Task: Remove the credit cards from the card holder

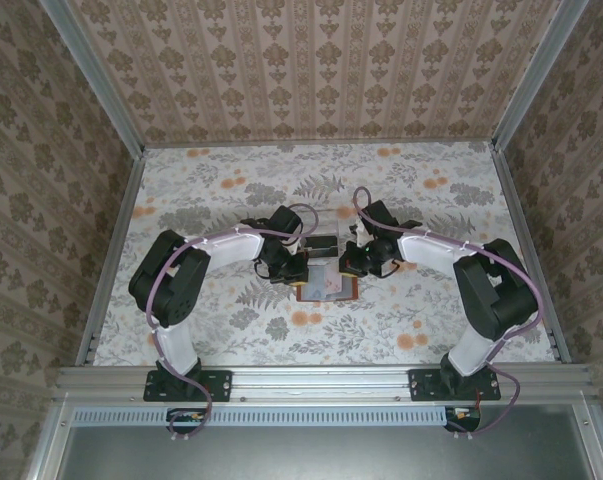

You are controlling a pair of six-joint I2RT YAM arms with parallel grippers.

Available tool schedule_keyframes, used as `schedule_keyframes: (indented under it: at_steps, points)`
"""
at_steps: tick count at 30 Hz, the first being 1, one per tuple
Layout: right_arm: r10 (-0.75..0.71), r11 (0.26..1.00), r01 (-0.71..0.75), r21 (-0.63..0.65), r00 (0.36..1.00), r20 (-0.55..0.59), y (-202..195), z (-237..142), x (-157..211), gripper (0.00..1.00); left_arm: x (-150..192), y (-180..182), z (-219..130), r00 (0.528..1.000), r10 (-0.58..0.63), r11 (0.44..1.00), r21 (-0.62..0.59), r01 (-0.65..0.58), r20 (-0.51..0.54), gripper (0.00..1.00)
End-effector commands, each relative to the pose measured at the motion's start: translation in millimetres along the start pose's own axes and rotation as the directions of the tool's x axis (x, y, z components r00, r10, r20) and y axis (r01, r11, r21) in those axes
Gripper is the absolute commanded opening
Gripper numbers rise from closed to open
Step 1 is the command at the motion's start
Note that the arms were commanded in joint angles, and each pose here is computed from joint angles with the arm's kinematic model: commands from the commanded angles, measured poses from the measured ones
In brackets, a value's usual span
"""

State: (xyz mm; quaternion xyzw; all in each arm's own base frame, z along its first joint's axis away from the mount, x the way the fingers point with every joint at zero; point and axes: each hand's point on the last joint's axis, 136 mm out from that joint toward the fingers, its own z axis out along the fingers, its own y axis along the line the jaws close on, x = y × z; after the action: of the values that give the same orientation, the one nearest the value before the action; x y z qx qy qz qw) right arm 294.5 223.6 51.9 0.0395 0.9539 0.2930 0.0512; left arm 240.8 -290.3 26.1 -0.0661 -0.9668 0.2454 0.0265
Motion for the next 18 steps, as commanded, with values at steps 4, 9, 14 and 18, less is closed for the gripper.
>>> schedule_keyframes:
  at_steps: [4,9,14,18]
  points:
    - [-0.022,0.994,0.022,0.109,1.000,-0.001,-14.4,-14.2,2.1,0.00,19.6,32.0,13.3,0.997,-0.029,0.992,-0.121,0.021,-0.071,0.01]
    - [-0.032,0.999,0.032,0.042,0.999,-0.008,2.1,-9.7,2.9,0.01,19.3,31.5,13.7,0.997,-0.029,0.993,-0.118,0.021,-0.071,0.01]
    - [-0.003,0.999,0.002,-0.043,0.999,-0.035,19.4,0.0,7.6,0.15,19.1,30.8,13.0,0.997,-0.029,0.993,-0.117,0.021,-0.070,0.01]
    - [0.013,0.999,-0.014,-0.030,0.999,-0.051,18.6,2.2,12.6,0.16,19.1,30.7,12.1,0.997,-0.027,0.993,-0.117,0.019,-0.068,0.01]
